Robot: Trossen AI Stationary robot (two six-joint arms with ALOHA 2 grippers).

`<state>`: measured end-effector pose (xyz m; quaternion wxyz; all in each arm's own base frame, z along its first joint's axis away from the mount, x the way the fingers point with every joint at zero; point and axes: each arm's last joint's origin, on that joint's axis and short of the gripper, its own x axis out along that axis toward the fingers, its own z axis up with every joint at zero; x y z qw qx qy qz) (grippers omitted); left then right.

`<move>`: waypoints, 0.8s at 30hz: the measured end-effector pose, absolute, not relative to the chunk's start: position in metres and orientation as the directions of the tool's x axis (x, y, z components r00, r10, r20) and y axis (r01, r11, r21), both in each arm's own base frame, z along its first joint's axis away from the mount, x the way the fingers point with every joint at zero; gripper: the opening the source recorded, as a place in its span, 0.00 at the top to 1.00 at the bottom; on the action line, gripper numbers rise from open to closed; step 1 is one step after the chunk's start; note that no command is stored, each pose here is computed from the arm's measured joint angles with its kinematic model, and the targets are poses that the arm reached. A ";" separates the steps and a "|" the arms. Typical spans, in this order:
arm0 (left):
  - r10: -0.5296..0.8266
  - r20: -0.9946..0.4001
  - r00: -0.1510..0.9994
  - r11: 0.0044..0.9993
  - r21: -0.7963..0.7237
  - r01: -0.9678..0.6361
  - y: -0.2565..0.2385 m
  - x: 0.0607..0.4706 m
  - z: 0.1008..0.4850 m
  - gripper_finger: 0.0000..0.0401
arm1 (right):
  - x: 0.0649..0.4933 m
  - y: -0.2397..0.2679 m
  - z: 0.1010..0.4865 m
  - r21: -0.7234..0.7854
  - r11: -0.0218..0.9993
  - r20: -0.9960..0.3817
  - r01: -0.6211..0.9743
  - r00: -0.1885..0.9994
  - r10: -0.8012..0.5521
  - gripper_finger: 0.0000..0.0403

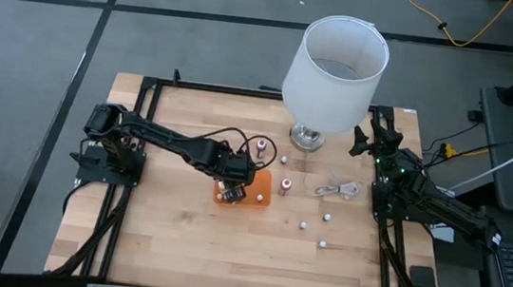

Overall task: Pick & Place food coloring
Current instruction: Put the big purple food coloring bottle into the orange transparent bin, then put the big pink food coloring bottle into the orange transparent bin

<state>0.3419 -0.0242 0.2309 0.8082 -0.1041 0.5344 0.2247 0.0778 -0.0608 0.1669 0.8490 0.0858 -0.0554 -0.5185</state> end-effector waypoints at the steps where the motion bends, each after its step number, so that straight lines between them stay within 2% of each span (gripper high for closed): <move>1: 0.253 -0.908 0.335 0.878 0.070 -0.473 -0.024 0.343 0.231 0.72 | 0.078 -0.061 0.167 0.203 0.448 0.005 0.871 0.456 -0.890 0.20; 6: 0.238 -0.916 0.323 0.881 0.064 -0.469 -0.023 0.345 0.227 0.71 | 0.078 -0.061 0.167 0.203 0.448 0.005 0.871 0.456 -0.890 0.20; 14: 0.237 -0.920 0.312 0.875 0.063 -0.481 -0.023 0.345 0.225 0.62 | 0.078 -0.061 0.167 0.203 0.448 0.006 0.871 0.456 -0.890 0.20; 24: 0.244 -0.916 0.318 0.857 0.050 -0.513 -0.019 0.341 0.238 0.56 | 0.078 -0.061 0.167 0.203 0.448 0.005 0.871 0.456 -0.890 0.20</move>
